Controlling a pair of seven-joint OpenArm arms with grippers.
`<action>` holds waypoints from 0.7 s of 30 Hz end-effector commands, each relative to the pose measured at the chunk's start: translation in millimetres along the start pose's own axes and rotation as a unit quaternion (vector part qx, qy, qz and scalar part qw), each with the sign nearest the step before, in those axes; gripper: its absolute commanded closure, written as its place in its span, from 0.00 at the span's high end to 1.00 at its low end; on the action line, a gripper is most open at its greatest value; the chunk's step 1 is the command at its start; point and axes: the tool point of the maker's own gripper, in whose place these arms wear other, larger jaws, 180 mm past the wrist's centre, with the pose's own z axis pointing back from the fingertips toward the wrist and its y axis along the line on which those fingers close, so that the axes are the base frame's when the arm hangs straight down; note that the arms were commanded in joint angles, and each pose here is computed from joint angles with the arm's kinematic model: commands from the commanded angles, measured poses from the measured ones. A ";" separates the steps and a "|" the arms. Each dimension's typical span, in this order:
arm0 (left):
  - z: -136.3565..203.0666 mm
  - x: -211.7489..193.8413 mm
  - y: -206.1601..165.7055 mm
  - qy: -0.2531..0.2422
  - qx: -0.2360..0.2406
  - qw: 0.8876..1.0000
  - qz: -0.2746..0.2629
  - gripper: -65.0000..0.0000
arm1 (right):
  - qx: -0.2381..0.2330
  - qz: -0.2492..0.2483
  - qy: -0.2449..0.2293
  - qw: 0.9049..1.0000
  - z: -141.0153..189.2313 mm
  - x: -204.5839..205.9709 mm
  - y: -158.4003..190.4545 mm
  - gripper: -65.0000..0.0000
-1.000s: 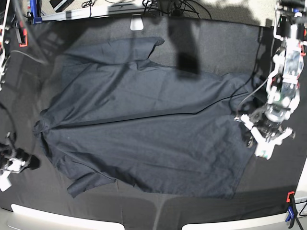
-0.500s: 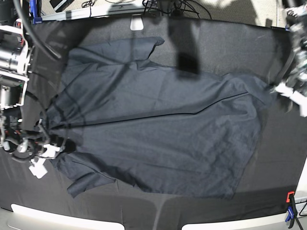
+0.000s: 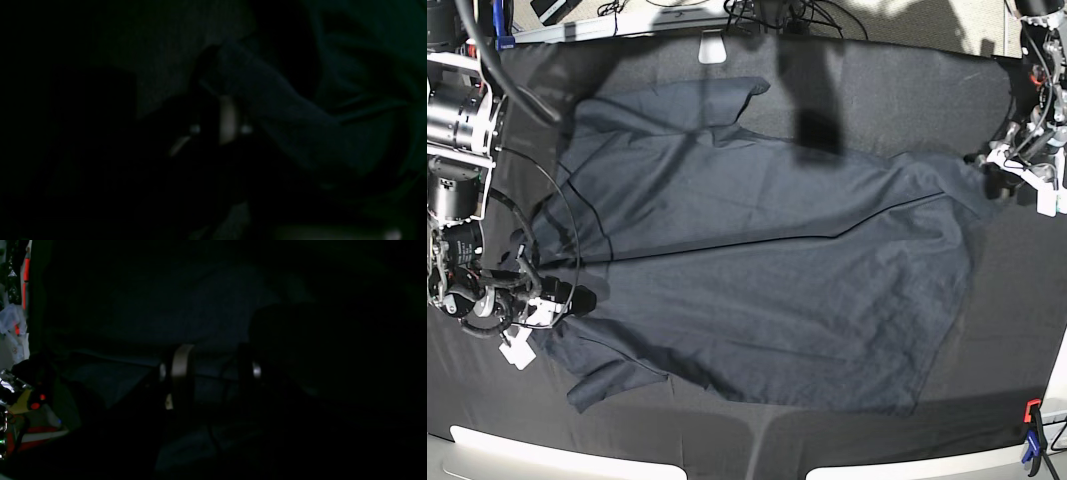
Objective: Layout the t-shirt on the table in an organized manner, then fold the t-shirt properly
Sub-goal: 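Grasp the shirt's opposite side with the left gripper and pull it outward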
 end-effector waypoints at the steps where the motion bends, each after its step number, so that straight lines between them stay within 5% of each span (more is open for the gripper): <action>1: 2.8 19.5 2.2 -0.028 -0.004 1.000 -0.004 0.00 | 0.006 0.020 -0.036 0.999 14.5 27.6 6.0 0.33; 5: 12.7 21.3 14.4 -0.045 0.008 0.999 0.026 0.00 | 0.005 0.020 -0.036 0.999 14.5 27.6 5.9 0.33; 11: 54.3 29.0 78.7 -0.097 0.109 0.986 0.080 0.00 | 0.006 0.020 -0.036 0.999 14.4 27.6 6.1 0.33; 21: 84.0 1.9 103.2 -0.076 0.147 0.982 0.088 0.00 | 0.009 0.020 -0.034 0.999 11.4 27.0 8.9 0.33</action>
